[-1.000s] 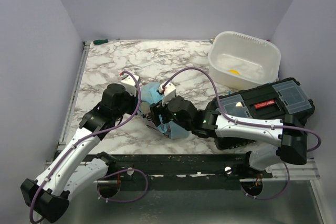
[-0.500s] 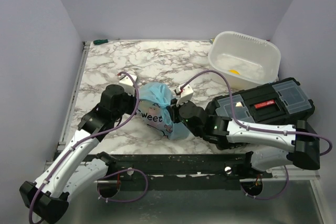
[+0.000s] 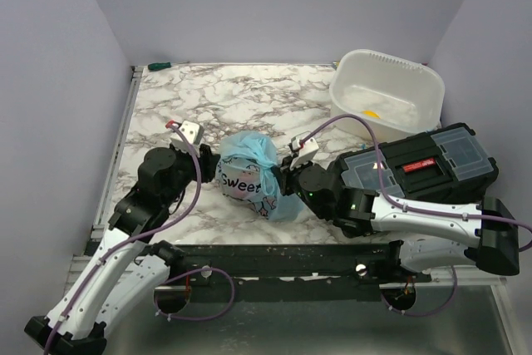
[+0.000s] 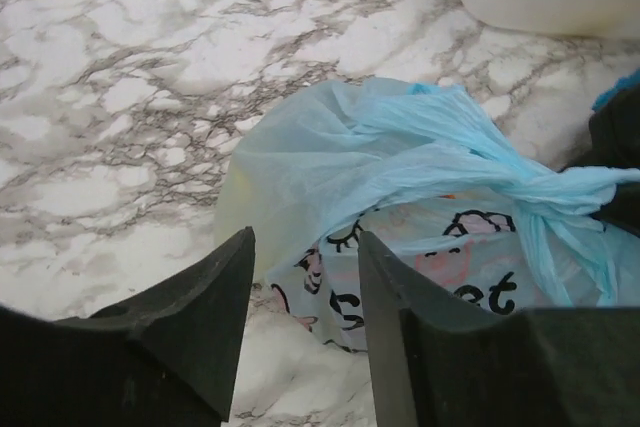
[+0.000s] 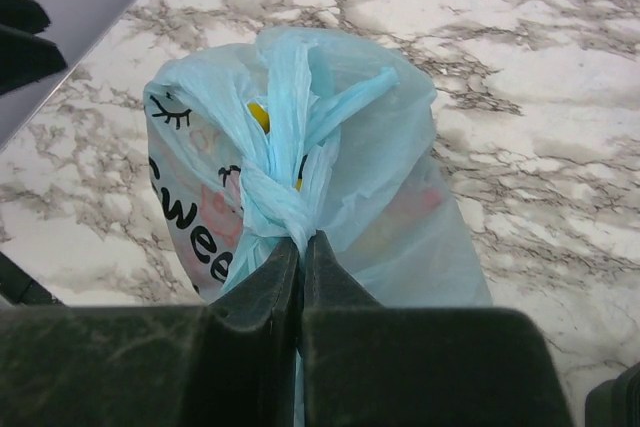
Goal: Take the fake fruits out of the plastic bag
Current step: Untie the plastic bag at the center of the board.
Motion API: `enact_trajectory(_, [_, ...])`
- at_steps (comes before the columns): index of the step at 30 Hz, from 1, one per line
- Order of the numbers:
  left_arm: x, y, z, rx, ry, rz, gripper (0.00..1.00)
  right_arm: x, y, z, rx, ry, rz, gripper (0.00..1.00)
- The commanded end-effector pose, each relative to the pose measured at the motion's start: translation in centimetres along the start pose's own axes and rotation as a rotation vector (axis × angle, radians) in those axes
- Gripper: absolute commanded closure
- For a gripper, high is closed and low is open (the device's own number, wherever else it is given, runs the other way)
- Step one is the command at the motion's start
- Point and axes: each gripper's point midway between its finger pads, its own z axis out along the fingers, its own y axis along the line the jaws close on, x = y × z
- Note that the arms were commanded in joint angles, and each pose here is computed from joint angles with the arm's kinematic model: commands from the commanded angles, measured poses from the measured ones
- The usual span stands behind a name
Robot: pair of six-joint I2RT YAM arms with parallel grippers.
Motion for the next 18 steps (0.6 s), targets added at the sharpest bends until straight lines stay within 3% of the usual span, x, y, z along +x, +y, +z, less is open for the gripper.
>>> enact_trajectory(1, [-0.4,-5.4,-0.2,0.322,-0.028,0.053,0.43,-0.7,2.4,0.0,-0.128,-0.017,-0.034,0.98])
enact_trajectory(5, [-1.1,-6.9,0.1,0.397,0.054,0.09,0.32,-0.8,3.0,0.1,-0.149,-0.003,-0.038,0.99])
enact_trajectory(9, [-1.5,-6.0,1.5,0.33,0.154,0.175,0.27,-0.8,3.1,0.1,-0.154,-0.008,-0.037,0.99])
enact_trajectory(13, [-0.1,-6.1,2.6,0.283,0.242,0.342,0.24,-1.2,3.0,0.0,-0.149,-0.017,-0.03,0.98])
enact_trajectory(18, [1.6,-4.7,4.2,0.102,0.334,0.611,0.23,-1.2,3.0,-0.2,-0.156,-0.027,-0.023,0.95])
